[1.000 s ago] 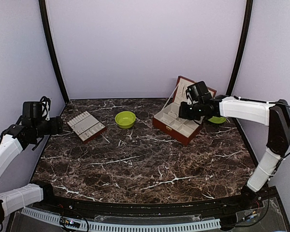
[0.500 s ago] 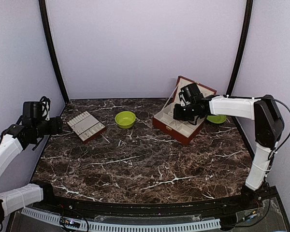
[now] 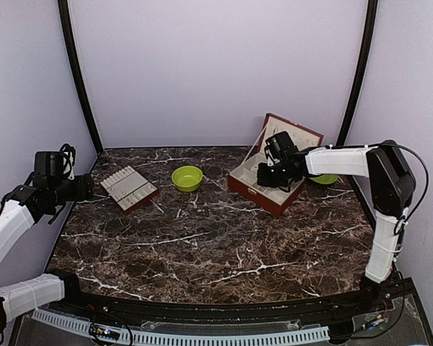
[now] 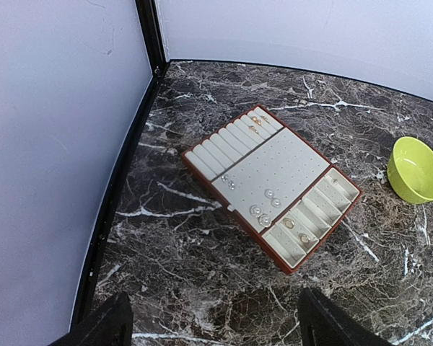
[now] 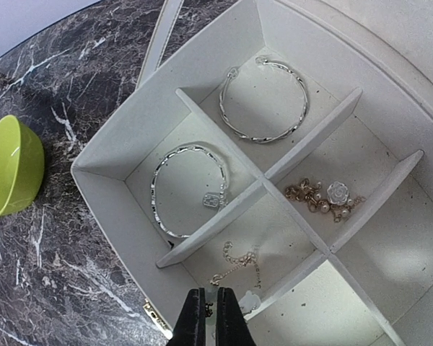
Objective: Organize the mixed jewelry
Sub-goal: Adjust the jewelry box at the center of the board.
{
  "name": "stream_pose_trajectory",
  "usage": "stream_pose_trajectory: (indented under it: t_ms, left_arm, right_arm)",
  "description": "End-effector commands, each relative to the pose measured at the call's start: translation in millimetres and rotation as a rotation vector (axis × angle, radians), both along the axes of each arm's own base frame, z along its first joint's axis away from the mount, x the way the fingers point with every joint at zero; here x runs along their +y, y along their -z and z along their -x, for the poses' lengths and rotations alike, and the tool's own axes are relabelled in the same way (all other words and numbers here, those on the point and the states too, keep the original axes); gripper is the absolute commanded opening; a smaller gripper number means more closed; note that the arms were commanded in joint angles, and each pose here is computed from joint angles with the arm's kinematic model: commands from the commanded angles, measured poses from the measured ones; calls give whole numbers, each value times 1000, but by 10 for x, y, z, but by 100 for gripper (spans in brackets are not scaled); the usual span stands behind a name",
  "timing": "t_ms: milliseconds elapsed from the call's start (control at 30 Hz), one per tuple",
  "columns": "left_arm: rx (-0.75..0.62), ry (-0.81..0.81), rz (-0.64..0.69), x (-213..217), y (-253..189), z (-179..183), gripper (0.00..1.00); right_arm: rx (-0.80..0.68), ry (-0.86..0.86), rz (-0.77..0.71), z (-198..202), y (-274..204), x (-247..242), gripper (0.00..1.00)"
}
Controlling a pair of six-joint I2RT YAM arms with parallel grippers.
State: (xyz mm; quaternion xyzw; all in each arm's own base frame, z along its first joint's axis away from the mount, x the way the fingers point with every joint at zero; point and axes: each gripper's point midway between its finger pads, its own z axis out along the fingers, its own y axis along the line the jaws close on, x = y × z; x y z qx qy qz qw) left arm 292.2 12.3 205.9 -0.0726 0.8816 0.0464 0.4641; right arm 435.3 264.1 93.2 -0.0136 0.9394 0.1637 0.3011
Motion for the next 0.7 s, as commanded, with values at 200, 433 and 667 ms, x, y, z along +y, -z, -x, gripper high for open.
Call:
stream_pose_trajectory:
  t_ms: [200,433,667]
  left_arm:
    - [5,0,-7,13,-5,12,82]
    - [7,18,-5,-15,3,-6,82]
    - [13,66,7,-96,25,-34,83]
  right_arm:
    - [-23,27,-3,-162,18,-47,9]
    - [-33,29,-24,-186,-55,-59,30]
    - [-60,18,-52,-166,-255,-58,35]
